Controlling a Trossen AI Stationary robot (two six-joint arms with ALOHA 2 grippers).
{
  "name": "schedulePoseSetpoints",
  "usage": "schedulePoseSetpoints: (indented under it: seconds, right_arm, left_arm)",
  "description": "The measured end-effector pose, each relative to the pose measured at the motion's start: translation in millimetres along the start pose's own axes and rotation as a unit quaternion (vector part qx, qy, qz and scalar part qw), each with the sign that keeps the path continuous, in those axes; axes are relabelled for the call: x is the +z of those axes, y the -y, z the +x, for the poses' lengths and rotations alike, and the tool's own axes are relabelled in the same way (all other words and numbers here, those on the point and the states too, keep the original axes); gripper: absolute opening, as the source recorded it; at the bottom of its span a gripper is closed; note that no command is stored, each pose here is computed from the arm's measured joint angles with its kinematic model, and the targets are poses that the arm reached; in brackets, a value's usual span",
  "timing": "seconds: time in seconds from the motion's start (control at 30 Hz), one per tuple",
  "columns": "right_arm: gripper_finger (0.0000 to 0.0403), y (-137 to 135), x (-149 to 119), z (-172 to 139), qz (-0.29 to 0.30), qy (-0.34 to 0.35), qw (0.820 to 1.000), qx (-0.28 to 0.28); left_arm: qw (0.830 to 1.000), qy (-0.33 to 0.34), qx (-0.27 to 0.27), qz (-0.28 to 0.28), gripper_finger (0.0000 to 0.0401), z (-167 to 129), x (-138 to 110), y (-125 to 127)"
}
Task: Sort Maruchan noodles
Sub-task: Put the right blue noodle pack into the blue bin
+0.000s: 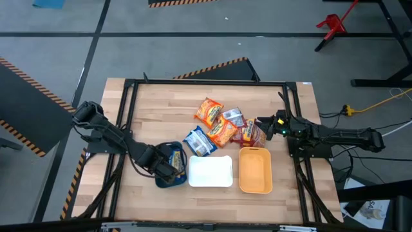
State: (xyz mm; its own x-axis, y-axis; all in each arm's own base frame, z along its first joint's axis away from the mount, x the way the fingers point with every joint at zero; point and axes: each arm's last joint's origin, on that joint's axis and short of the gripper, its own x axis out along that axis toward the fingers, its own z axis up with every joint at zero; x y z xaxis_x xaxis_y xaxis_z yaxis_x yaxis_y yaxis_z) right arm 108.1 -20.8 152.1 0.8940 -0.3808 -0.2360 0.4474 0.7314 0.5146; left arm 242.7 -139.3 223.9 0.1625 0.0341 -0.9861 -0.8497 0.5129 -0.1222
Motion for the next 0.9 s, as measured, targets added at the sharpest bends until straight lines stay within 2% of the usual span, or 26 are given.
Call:
schedulePoseSetpoints:
  seconds: [0.2, 0.3, 0.47, 0.7, 0.9]
  right_arm:
    - [0.0195, 0.0, 0.0, 0.0, -0.001, 0.000, 1.000, 0.000]
    - [0.0195, 0.0, 0.0, 0.0, -0.002, 0.000, 1.000, 0.000]
    - [0.0195, 0.0, 0.0, 0.0, -0.003, 0.000, 1.000, 0.000]
    - [0.0195, 0.0, 0.0, 0.0, -0.003, 0.000, 1.000, 0.000]
    - [0.0195, 0.0, 0.0, 0.0, -0.003, 0.000, 1.000, 0.000]
  left_arm:
    - [0.999, 0.021, -0.037, -0.016, 0.0000, -4.9, 5.0, 3.3]
    - [0.996, 0.051, -0.047, -0.049, 0.0000, -18.0, 7.7, -0.2]
    - [0.995, 0.074, -0.006, -0.071, 0.0000, -19.8, 5.1, -10.7]
    - [0.995, 0.080, -0.006, -0.061, 0.0000, -5.4, 0.3, -12.9]
    - [0.997, 0.021, 0.031, -0.067, 0.0000, 8.4, -4.7, -24.3]
